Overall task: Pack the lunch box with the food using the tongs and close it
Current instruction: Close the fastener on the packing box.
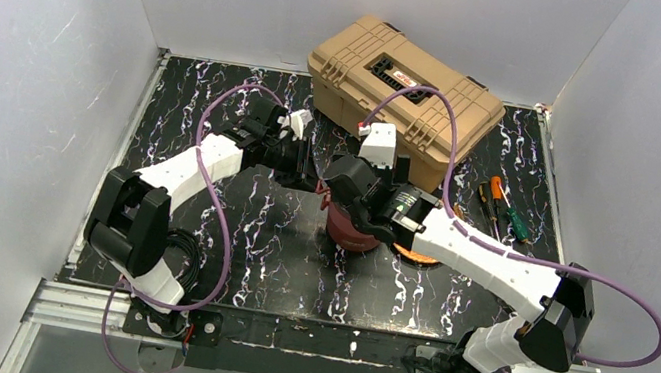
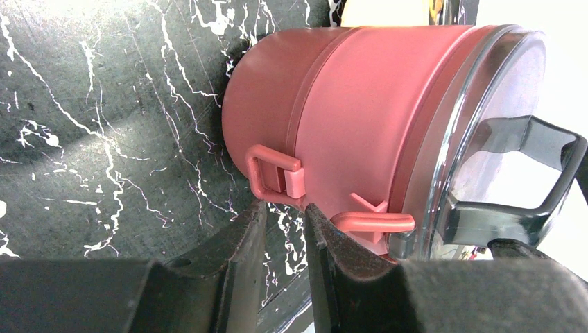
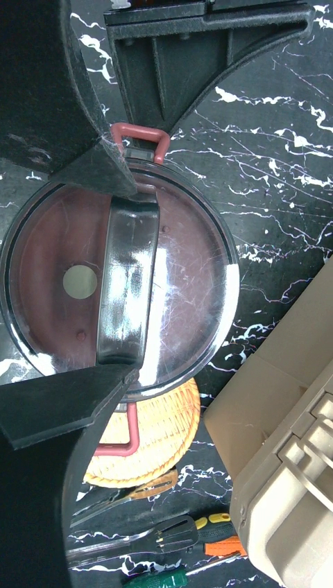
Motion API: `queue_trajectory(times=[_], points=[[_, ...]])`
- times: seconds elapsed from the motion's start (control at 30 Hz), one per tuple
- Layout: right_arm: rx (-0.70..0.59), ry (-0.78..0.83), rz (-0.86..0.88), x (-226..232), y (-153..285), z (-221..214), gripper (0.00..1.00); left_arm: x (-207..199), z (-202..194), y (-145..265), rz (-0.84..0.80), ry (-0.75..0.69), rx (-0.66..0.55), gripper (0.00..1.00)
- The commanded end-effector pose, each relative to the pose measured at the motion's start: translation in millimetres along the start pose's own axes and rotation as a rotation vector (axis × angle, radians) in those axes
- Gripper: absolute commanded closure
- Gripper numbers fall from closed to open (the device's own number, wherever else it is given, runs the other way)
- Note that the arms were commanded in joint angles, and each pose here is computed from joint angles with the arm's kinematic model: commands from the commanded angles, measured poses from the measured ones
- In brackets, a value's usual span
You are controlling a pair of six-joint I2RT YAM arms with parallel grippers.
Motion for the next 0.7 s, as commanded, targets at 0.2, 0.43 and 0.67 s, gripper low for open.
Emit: queue_trajectory(times=[0.2, 0.43, 0.67], points=[[0.038, 0.207, 0.172, -18.6, 21.3, 24.0, 0.02, 7.8, 14.5, 35.9, 0.074, -0.036, -0.063, 0.58], [0.022, 0.395, 0.431, -45.3, 18.7, 42.2, 0.02, 11.2, 25.0, 59.2, 0.081, -0.055, -0.132, 0.51], [-0.046, 0.528, 0.632, -52.2, 11.2, 48.2, 0.02, 18.3, 20.0, 59.3, 0.105, -0.061, -0.11, 0.5]])
Point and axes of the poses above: each gripper's point midway between its finger pads, its own y axis back along the fingers, its own x axis along the line the jaws close on, z = x × y, the point moved 10 cm from there along y, back along the fingers, and after that the axes turned 7 degrees about y, right-handed, at the moved point
